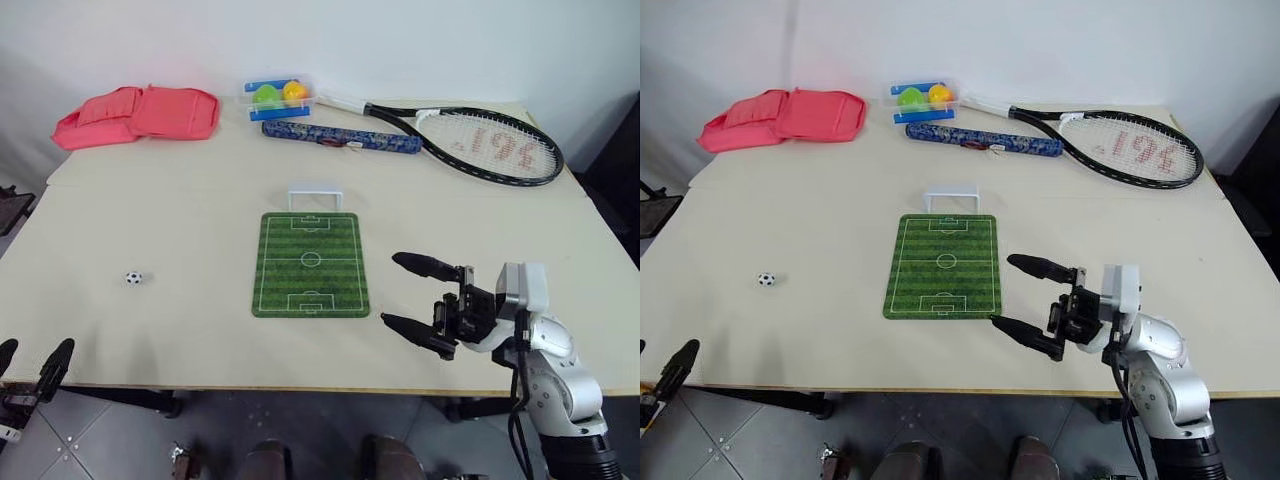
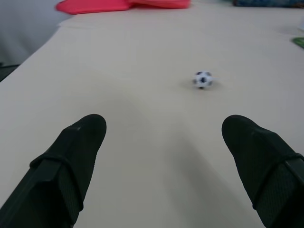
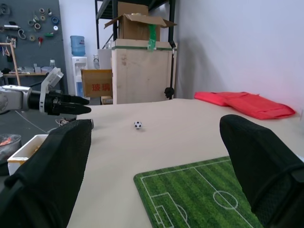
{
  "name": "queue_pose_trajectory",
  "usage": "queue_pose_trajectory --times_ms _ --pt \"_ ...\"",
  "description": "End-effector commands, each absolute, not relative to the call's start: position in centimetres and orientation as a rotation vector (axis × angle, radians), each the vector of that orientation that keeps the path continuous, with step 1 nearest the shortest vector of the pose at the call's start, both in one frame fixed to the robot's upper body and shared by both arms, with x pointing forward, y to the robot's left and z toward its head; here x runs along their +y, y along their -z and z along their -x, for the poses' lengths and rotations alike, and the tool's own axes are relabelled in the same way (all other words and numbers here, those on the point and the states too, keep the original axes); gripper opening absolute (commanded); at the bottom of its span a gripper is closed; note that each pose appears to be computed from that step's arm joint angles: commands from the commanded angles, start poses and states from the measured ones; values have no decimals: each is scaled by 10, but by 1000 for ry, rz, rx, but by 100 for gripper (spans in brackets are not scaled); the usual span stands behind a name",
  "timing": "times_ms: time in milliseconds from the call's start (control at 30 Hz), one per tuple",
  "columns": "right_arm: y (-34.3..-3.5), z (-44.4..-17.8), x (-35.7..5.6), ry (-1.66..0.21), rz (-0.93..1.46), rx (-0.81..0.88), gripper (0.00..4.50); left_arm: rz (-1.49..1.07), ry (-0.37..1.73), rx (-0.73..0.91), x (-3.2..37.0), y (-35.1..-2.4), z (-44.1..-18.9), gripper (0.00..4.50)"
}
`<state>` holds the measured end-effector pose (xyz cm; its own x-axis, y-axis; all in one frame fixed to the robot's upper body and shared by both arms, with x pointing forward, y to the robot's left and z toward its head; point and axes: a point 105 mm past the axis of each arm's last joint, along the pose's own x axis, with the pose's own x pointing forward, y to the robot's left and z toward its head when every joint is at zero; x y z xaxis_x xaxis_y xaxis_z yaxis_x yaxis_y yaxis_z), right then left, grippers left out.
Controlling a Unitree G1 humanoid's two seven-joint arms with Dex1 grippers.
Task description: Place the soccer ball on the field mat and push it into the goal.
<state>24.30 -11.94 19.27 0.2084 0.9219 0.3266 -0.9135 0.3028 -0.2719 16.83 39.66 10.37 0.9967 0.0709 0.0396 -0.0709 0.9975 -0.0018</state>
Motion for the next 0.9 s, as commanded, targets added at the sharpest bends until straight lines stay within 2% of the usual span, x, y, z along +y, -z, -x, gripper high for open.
queue_pose_trajectory --times_ms 33,167,367,467,733,833,900 --pt "-188 -243 -126 -1254 83 -496 450 30 -7 -83 387 -122 -186 445" --pt "-177 -245 -136 -1235 144 -469 450 -32 54 -87 375 -140 -230 445" --pt "-165 -249 -147 -1170 137 -445 450 -92 94 -46 369 -145 -282 445" --pt "-158 -243 -143 -1196 130 -429 450 -81 138 46 363 -132 -310 445" --pt "-157 -240 -142 -1168 125 -432 450 -116 124 127 372 -114 -318 445" --pt "-159 -238 -141 -1151 122 -430 450 -97 125 136 370 -111 -320 387" --pt "-160 -236 -139 -1145 121 -430 450 -102 140 153 369 -105 -318 324"
